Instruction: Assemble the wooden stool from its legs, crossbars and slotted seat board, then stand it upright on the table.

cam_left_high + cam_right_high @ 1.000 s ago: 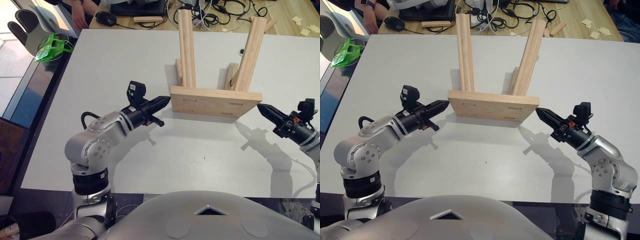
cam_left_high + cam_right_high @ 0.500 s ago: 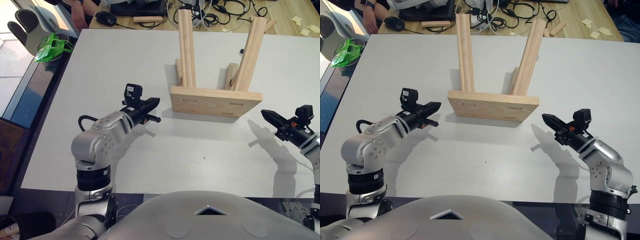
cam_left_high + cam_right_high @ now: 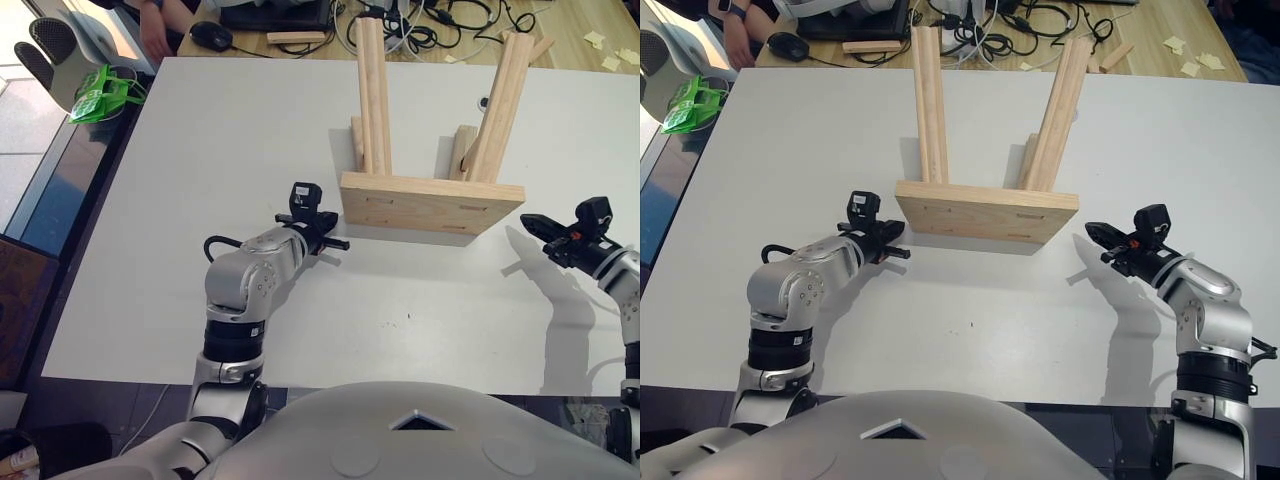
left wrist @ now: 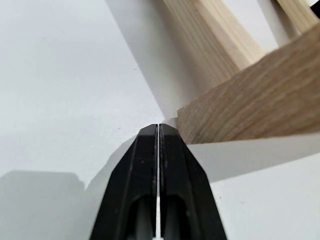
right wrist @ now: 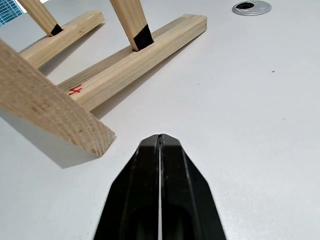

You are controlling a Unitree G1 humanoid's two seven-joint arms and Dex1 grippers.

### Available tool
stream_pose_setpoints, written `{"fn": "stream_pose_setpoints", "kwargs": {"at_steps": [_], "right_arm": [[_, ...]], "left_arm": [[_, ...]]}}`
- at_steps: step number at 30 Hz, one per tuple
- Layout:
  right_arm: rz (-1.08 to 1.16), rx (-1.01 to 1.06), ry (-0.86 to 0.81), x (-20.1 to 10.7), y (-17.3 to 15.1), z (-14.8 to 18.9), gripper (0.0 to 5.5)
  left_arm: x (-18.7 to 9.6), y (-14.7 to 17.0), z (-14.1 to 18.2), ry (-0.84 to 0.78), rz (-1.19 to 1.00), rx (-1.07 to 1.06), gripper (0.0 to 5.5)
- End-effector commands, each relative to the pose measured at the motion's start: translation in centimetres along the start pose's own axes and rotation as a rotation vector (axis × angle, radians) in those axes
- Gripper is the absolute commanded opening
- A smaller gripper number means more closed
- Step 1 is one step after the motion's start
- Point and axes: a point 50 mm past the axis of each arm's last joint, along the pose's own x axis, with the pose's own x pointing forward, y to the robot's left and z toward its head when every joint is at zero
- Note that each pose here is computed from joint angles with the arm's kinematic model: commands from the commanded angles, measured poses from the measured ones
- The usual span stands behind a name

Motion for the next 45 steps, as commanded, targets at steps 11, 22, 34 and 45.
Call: {"fn": "stream_pose_setpoints", "kwargs": {"at_steps": [11, 22, 34, 45], "right_arm": [[0.058, -0.027, -0.02, 1.7, 0.8, 1.4, 0.0], [0.078, -0.013, -0.003, 1.8, 1.2, 0.8, 0.0], [0.141, 0.021, 0.071, 1.8, 1.6, -0.8, 0.0], [0.189, -0.002, 0.1, 3.0, 2.5, -1.2, 0.0]], "left_arm": [[0.3, 0.1, -0.3, 0.055, -0.006, 0.009, 0.05], [0.8, -0.8, 0.0, 0.029, -0.033, -0.008, 0.05], [0.7, -0.9, -0.1, 0.029, -0.057, -0.017, 0.05], [0.6, -1.0, -0.1, 0.027, -0.074, -0.017, 0.05]]}}
